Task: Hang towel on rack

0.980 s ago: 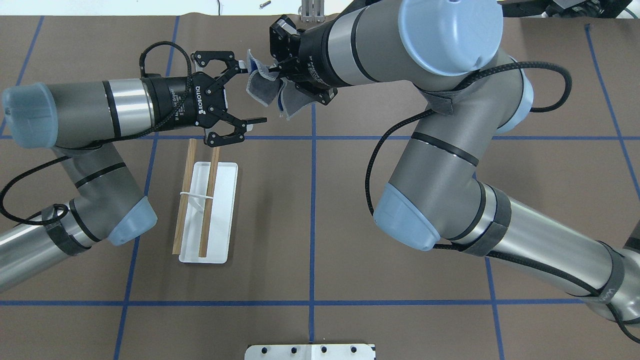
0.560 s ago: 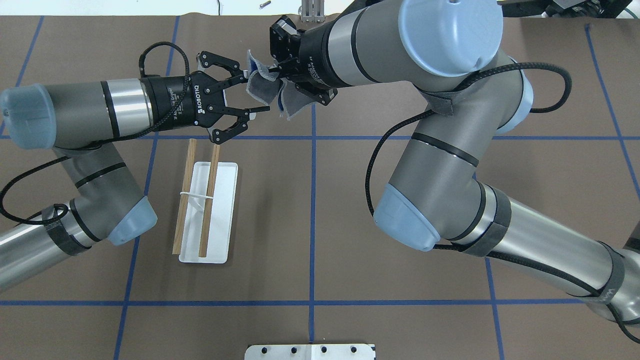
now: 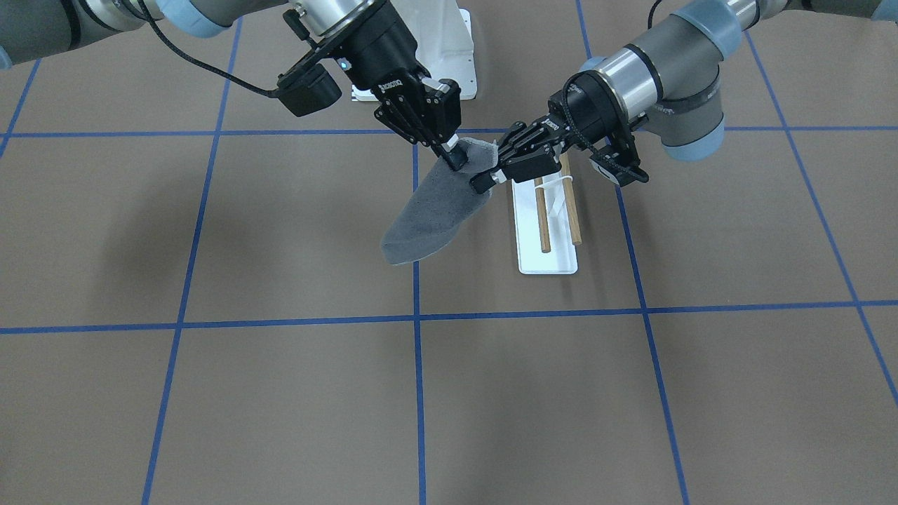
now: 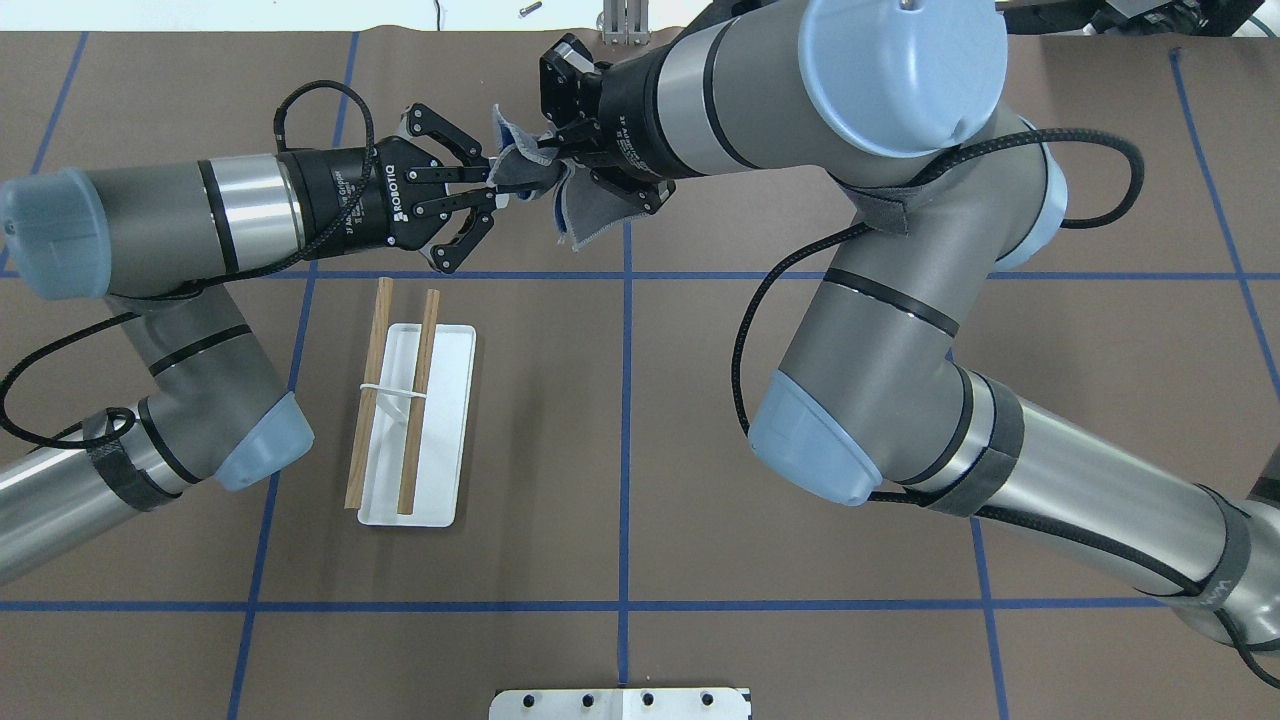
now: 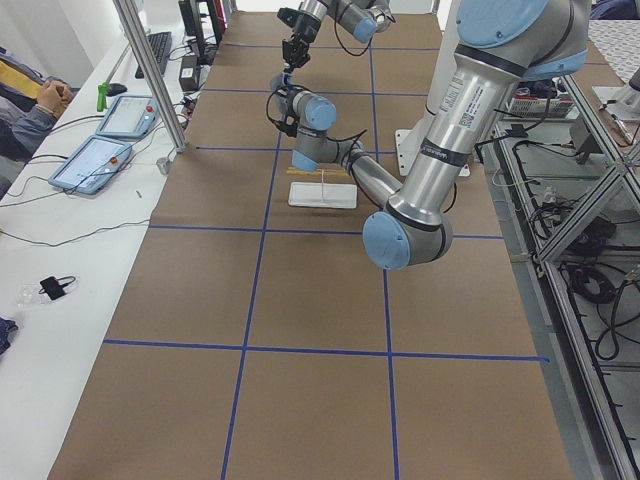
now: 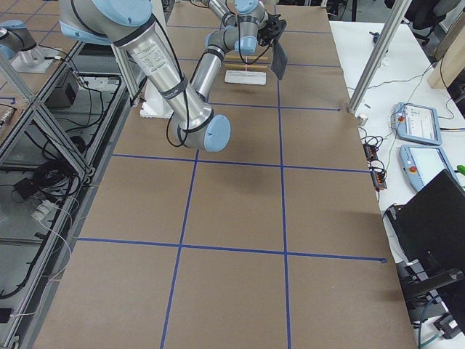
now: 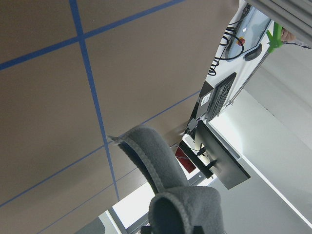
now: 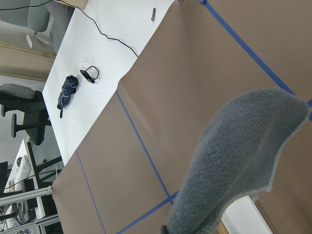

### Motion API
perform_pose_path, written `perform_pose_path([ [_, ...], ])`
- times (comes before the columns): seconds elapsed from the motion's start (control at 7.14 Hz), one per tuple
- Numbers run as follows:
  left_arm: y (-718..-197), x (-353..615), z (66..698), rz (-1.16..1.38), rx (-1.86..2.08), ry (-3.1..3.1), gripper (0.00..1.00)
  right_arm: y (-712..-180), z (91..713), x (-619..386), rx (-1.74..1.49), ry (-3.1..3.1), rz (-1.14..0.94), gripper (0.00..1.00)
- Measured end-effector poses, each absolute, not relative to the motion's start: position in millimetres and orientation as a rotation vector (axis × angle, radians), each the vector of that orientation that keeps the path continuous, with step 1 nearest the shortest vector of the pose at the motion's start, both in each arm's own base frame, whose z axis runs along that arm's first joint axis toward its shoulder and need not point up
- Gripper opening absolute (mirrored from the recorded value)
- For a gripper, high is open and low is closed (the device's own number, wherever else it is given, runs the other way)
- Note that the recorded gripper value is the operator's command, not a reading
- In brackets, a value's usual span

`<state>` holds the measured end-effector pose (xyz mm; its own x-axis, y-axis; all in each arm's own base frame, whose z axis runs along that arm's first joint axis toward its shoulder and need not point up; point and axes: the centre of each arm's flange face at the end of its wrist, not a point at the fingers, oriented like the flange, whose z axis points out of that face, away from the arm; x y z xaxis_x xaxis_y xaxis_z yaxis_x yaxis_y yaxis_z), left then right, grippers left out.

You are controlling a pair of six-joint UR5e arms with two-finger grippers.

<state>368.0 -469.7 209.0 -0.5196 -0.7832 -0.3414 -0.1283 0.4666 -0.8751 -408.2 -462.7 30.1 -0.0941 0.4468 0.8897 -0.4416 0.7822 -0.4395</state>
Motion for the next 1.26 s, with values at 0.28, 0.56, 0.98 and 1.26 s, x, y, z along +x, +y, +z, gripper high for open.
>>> perform_pose_path([
  [0.28,-469.1,367.3,208.1,-1.067,-0.756,1.944,0.00,-463.2,35.4,-409.2,-0.004,-1.482,0.744,1.00],
  [0.56,-469.1,366.6,207.9,-1.033,-0.700,1.958,0.00,-455.9,45.6,-398.5,0.004,-1.484,0.734,1.00],
  [0.98,-465.8,368.2,214.7,-0.767,-0.281,1.982,0.00,-436.1,90.1,-358.2,0.068,-1.461,0.687,1.00],
  [1.26,-434.3,390.8,232.9,-0.635,-0.106,1.954,0.00,-436.5,119.2,-339.1,0.093,-1.423,0.696,1.00],
])
